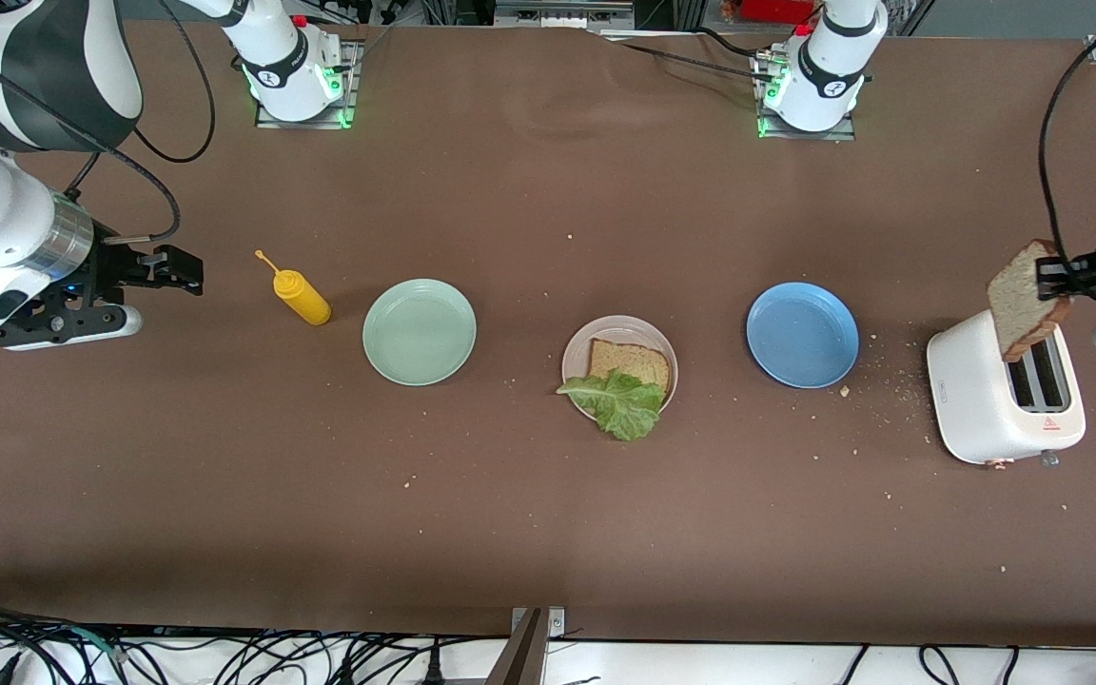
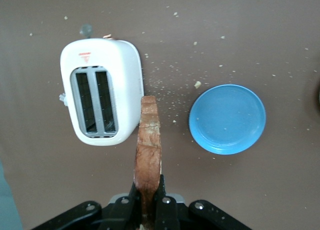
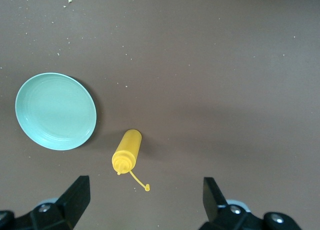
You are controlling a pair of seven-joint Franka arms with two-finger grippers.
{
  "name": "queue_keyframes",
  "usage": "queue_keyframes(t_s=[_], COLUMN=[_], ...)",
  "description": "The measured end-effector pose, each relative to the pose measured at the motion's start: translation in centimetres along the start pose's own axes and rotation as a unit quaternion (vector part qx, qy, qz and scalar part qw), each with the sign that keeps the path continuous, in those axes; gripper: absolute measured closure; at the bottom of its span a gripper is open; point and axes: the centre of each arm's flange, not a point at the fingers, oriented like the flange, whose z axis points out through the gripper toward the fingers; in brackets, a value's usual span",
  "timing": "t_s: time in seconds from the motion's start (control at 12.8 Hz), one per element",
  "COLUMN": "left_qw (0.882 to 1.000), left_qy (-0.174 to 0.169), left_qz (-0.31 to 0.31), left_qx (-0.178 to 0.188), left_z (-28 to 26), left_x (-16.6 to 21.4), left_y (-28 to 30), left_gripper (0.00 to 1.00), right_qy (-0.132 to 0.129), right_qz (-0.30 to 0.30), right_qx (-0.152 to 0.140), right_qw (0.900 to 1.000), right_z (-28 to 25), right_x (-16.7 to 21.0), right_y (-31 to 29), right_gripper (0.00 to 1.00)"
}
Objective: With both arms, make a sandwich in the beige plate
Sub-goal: 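Lift the bread slice and carry it toward the beige plate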
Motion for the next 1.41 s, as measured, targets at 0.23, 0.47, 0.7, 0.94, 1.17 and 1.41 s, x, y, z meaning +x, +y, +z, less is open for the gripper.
queue_keyframes(t_s=[0.23, 0.47, 0.7, 0.94, 1.17, 1.41], left_qw=[0.999, 0.996, 0.987, 0.969, 0.942, 0.909], left_qy=[0.004, -0.003, -0.029, -0.072, -0.086, -0.107], left_qz=[0.035, 0.038, 0.033, 0.043, 0.027, 0.008], left_qx=[-0.01, -0.083, -0.153, -0.234, -0.322, -0.402], left_z=[-0.6, -0.7, 0.4, 3.0, 6.3, 9.5], left_x=[0.3, 0.2, 0.7, 2.1, 5.1, 7.5], left_y=[5.2, 10.1, 14.2, 17.7, 18.9, 20.3], left_gripper=[0.88, 0.88, 0.88, 0.88, 0.88, 0.88], right_qy=[-0.001, -0.002, -0.002, -0.002, -0.002, -0.003], right_qz=[0.0, 0.0, 0.0, 0.0, 0.0, 0.0], right_qx=[0.0, -0.001, -0.001, -0.001, -0.001, -0.001], right_qw=[1.0, 1.0, 1.0, 1.0, 1.0, 1.0], right_z=[0.2, 0.4, 0.5, 0.5, 0.5, 0.6], right_x=[0.1, 0.2, 0.3, 0.3, 0.3, 0.3], right_y=[0.0, 0.0, 0.0, 0.0, 0.0, -0.1], right_gripper=[0.0, 0.0, 0.0, 0.0, 0.0, 0.0])
